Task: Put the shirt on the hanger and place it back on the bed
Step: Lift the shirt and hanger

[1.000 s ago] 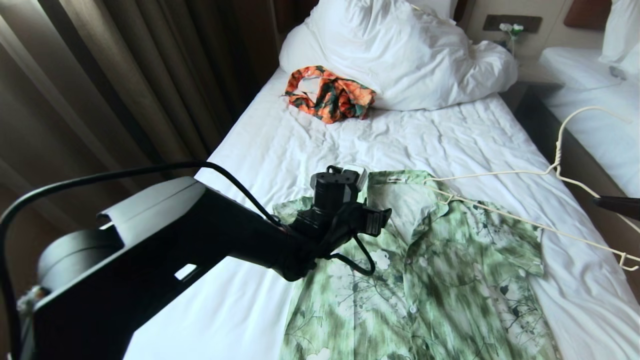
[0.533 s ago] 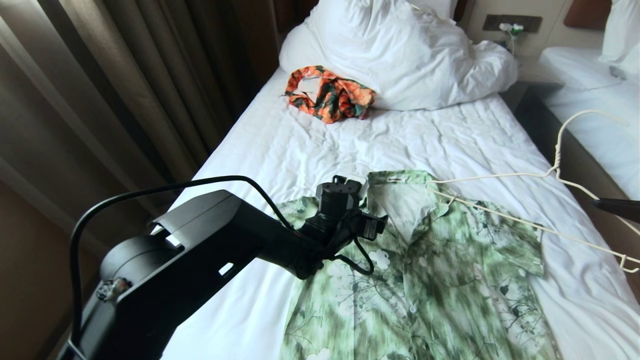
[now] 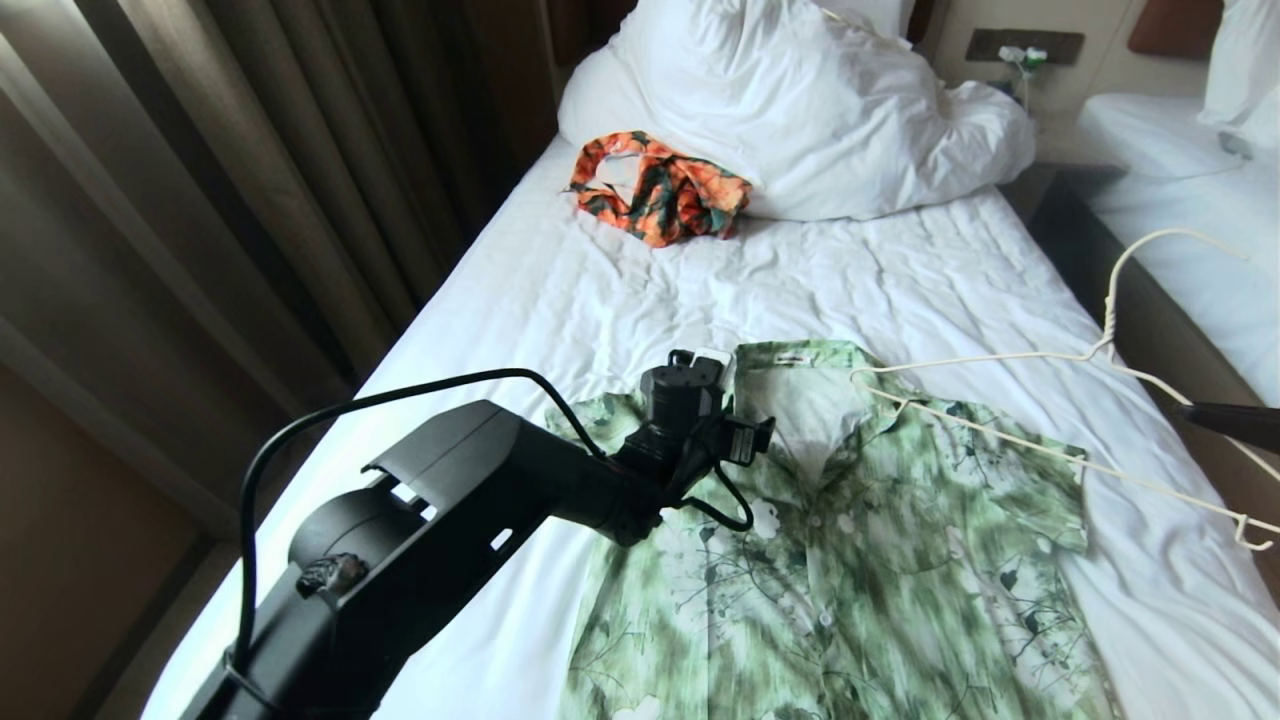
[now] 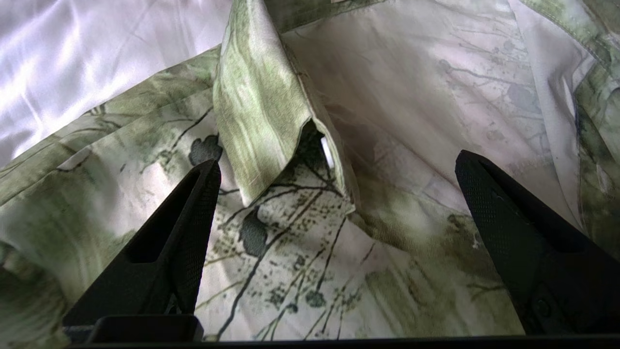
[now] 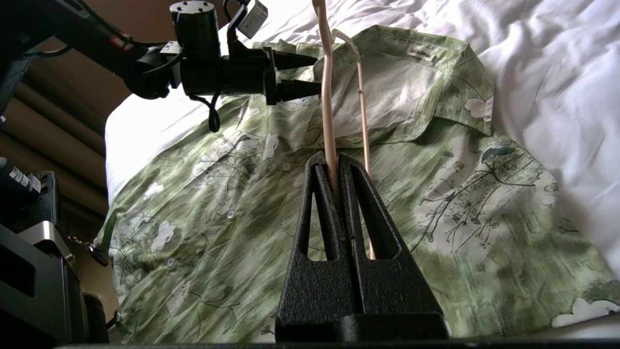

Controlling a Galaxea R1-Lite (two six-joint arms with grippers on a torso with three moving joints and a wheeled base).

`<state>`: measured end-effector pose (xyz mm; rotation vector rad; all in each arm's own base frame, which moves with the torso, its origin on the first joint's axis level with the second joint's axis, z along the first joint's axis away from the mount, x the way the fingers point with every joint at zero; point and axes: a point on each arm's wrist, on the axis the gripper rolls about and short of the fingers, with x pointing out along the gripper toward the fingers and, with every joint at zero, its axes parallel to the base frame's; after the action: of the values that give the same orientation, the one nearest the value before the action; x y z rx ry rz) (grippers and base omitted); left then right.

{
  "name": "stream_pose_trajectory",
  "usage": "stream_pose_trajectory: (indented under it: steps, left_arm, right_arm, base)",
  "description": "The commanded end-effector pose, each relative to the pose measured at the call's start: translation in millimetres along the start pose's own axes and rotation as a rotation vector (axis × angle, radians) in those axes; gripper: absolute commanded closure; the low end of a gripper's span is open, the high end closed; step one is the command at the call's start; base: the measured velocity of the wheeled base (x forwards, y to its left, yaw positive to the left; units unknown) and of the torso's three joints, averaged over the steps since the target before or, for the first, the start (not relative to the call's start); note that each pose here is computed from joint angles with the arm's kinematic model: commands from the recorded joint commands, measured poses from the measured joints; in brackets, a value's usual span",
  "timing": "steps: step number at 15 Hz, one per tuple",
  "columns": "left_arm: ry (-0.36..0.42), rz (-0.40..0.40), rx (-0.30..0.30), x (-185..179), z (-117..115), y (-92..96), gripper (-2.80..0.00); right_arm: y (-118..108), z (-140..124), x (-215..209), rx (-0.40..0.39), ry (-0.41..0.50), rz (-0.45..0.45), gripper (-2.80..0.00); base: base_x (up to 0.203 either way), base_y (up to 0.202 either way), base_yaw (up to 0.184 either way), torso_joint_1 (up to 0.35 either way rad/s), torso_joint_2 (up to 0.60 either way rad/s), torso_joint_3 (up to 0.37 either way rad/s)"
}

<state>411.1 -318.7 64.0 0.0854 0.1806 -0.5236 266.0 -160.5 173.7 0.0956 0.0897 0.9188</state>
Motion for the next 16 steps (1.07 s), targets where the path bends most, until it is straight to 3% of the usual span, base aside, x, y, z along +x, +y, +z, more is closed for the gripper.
stream_pose_trajectory:
  steps: [1, 5, 6, 12, 16]
  left_arm:
    - [-0.013, 0.018, 0.000, 13, -14, -2.9, -2.80]
    - [-0.074, 0.049, 0.008, 24, -9, -4.6, -2.80]
    - [-0.087, 0.049, 0.008, 25, -5, -4.9, 0.00]
    - [-0.096, 0.044, 0.047, 30, -9, -10.1, 0.00]
    - [-0.122, 0.059, 0.043, 29, 1, -8.8, 0.00]
  right_arm:
    - [-1, -1, 0, 0.001, -0.005, 0.007, 0.00]
    - [-2, -3, 0, 0.006, -0.005, 0.007, 0.00]
    - [-2, -2, 0, 0.003, -0.005, 0.007, 0.00]
    - [-1, -1, -1, -0.004, -0.006, 0.003, 0.00]
    - [-2, -3, -1, 0.003, -0.006, 0.004, 0.00]
  base:
    - [0.000, 0.000, 0.000, 0.000, 0.00, 0.000]
    - [0.000, 0.000, 0.000, 0.000, 0.00, 0.000]
    - [0.000, 0.000, 0.000, 0.000, 0.00, 0.000]
    - [0.000, 0.000, 0.000, 0.000, 0.00, 0.000]
    - [0.000, 0.000, 0.000, 0.000, 0.00, 0.000]
